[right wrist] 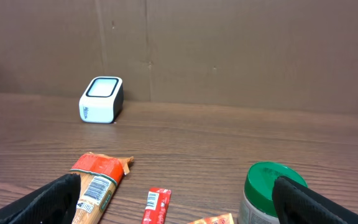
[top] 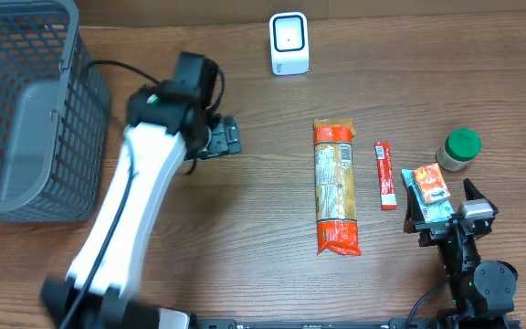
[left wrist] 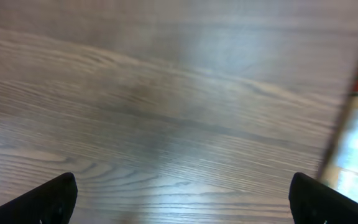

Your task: Scan the item barcode

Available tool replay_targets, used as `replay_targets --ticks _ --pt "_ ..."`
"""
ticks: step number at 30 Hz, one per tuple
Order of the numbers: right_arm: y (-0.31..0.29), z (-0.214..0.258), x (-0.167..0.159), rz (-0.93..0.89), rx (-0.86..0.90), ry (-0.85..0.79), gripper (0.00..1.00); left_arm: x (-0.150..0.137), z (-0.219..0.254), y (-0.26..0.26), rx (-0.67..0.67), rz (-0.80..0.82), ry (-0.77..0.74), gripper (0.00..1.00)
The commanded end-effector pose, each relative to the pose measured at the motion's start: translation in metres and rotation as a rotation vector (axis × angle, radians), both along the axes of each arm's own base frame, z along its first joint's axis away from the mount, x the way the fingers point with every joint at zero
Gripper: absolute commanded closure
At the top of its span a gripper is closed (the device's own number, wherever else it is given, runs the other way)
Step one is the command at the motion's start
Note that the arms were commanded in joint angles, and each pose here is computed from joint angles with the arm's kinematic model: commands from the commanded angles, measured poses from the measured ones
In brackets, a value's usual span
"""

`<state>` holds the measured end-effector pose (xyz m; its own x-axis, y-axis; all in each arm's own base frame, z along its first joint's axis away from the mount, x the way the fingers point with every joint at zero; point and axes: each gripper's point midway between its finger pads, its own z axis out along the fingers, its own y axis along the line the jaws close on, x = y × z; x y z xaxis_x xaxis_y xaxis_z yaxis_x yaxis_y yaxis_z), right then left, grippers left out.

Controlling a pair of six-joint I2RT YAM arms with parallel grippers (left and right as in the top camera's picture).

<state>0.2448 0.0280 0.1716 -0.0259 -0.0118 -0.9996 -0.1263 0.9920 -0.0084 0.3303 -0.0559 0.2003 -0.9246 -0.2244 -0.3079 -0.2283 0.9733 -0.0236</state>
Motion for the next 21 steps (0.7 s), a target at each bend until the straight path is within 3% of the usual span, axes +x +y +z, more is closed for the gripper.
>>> replay_targets --ticks 1,11,16,21 --pt "0.000 -0.002 0.000 -0.002 -0.007 -0.005 0.00 -0.019 0.054 0.005 -0.040 -0.008 -0.172 0.01" --pt "0.000 -0.002 0.000 -0.002 -0.007 -0.005 0.00 -0.124 0.181 0.029 -0.151 -0.008 -0.672 0.00" --pt "0.000 -0.002 0.000 -0.002 -0.007 -0.005 0.00 -0.169 0.206 0.039 -0.185 -0.008 -0.824 0.00" --pt "0.000 -0.002 0.000 -0.002 -0.007 -0.005 0.00 -0.200 0.204 0.046 -0.192 -0.007 -0.855 0.00"
